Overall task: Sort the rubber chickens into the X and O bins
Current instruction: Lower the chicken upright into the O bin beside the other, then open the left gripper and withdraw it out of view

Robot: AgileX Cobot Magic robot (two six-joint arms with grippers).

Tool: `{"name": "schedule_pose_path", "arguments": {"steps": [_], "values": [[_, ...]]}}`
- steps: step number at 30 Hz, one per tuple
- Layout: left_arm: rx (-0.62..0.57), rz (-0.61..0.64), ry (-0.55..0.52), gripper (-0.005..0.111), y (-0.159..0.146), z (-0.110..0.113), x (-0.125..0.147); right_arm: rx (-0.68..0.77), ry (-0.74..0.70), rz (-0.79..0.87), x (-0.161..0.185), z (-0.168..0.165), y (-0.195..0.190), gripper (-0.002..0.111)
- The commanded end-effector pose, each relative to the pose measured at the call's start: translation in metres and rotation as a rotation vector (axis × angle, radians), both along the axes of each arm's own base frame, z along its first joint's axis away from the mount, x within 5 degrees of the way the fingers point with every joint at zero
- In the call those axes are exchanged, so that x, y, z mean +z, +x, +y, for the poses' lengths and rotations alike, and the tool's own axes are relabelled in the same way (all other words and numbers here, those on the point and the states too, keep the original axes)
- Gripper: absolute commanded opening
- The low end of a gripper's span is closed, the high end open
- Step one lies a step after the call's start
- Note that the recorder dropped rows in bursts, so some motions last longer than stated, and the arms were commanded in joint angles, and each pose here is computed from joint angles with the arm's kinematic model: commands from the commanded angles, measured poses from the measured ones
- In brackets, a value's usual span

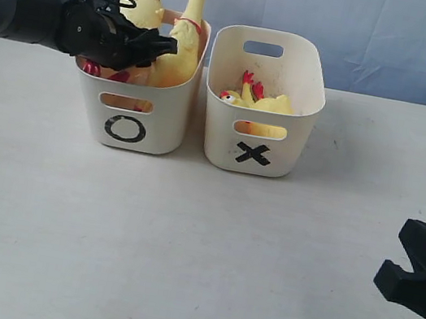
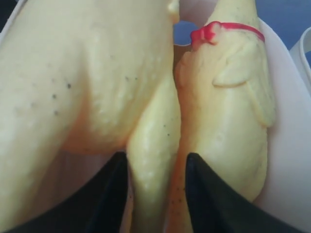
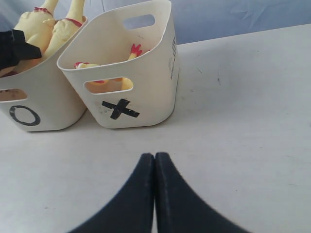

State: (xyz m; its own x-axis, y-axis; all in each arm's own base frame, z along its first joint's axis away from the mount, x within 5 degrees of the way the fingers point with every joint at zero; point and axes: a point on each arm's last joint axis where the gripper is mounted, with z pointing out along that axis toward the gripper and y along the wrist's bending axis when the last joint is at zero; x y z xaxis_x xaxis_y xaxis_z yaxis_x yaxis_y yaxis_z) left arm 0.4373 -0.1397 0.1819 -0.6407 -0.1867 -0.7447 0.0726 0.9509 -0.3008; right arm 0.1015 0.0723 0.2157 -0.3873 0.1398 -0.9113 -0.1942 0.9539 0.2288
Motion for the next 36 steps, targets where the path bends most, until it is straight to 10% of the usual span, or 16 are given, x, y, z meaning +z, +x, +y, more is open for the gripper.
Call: {"name": "schedule_pose_path", "arguments": {"steps": [1, 29, 36], "values": [[0.009, 0.015, -0.011, 0.039, -0.004, 0.001, 0.009, 0.008, -0.005, -0.006, -0.001, 0.0, -0.001, -0.001], [-0.004, -0.06, -0.017, 0.055, -0.015, 0.005, 0.053, 0.012, -0.003, -0.004, -0.001, 0.0, -0.001, -0.001], [-0.028, -0.092, 0.022, 0.029, -0.023, 0.008, 0.076, 0.012, -0.003, -0.004, -0.001, 0.0, -0.001, -0.001]]}}
